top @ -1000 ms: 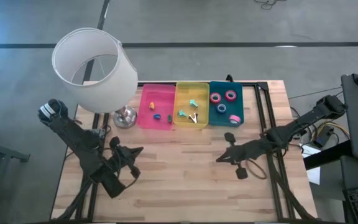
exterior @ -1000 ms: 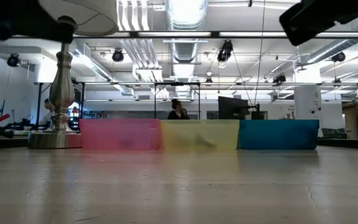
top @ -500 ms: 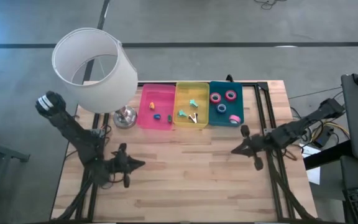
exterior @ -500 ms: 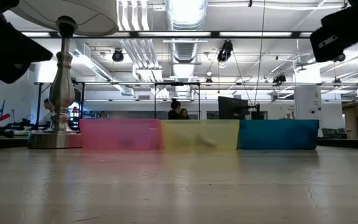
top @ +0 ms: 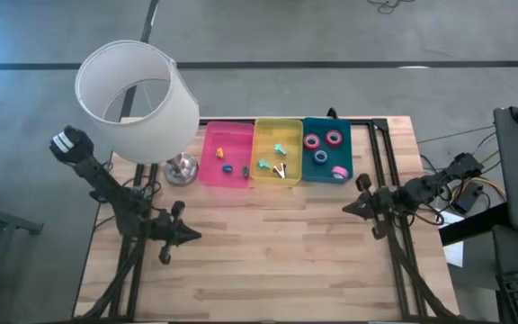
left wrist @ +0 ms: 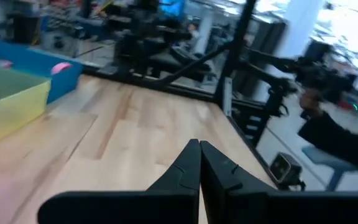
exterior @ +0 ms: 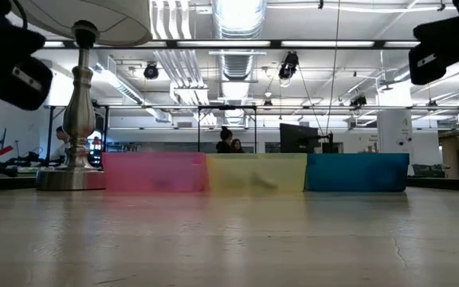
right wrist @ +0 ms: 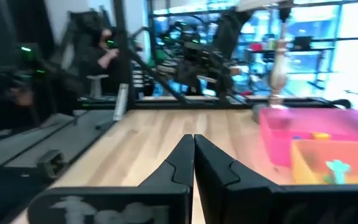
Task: Pick and place Stapler, Stapler remover, tape
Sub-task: Return to Home Position
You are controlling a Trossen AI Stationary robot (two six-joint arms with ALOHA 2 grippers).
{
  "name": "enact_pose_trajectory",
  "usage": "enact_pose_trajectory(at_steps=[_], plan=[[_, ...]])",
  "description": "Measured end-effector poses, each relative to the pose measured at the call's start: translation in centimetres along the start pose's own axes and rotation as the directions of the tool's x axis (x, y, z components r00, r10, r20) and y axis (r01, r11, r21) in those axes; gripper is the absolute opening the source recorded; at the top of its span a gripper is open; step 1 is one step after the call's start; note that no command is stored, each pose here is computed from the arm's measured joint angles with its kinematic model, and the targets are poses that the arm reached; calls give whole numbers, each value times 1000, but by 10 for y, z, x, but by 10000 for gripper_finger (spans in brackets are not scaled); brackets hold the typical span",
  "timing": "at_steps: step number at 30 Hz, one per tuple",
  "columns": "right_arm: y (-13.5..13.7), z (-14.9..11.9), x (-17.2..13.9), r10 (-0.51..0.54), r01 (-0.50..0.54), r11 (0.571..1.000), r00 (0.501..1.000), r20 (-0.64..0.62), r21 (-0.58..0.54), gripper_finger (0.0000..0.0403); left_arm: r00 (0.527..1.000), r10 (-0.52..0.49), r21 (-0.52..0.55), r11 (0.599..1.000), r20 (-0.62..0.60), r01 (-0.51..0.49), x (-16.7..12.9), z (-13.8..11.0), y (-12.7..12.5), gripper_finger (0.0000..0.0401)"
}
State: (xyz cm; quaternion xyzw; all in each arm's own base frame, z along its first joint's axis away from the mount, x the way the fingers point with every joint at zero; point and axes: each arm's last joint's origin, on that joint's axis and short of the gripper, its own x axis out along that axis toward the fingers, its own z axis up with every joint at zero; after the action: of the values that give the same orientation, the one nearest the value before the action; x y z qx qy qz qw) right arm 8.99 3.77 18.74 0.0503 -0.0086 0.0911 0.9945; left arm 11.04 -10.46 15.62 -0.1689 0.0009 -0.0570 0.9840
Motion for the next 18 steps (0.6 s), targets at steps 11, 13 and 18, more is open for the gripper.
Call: enact_pose_trajectory(at_steps=[11,13,18], plan=[[-2,1,-2,-45,42,998,997,-61,-51,8,993,-102,229,970,62,85,19,24,13,1],[-2,4,-3,-44,40,996,997,-55,-79,8,994,-92,239,968,61,75,22,26,21,1],[-2,2,-3,-46,35,988,996,-72,-147,8,995,-73,246,968,66,55,25,30,45,1]])
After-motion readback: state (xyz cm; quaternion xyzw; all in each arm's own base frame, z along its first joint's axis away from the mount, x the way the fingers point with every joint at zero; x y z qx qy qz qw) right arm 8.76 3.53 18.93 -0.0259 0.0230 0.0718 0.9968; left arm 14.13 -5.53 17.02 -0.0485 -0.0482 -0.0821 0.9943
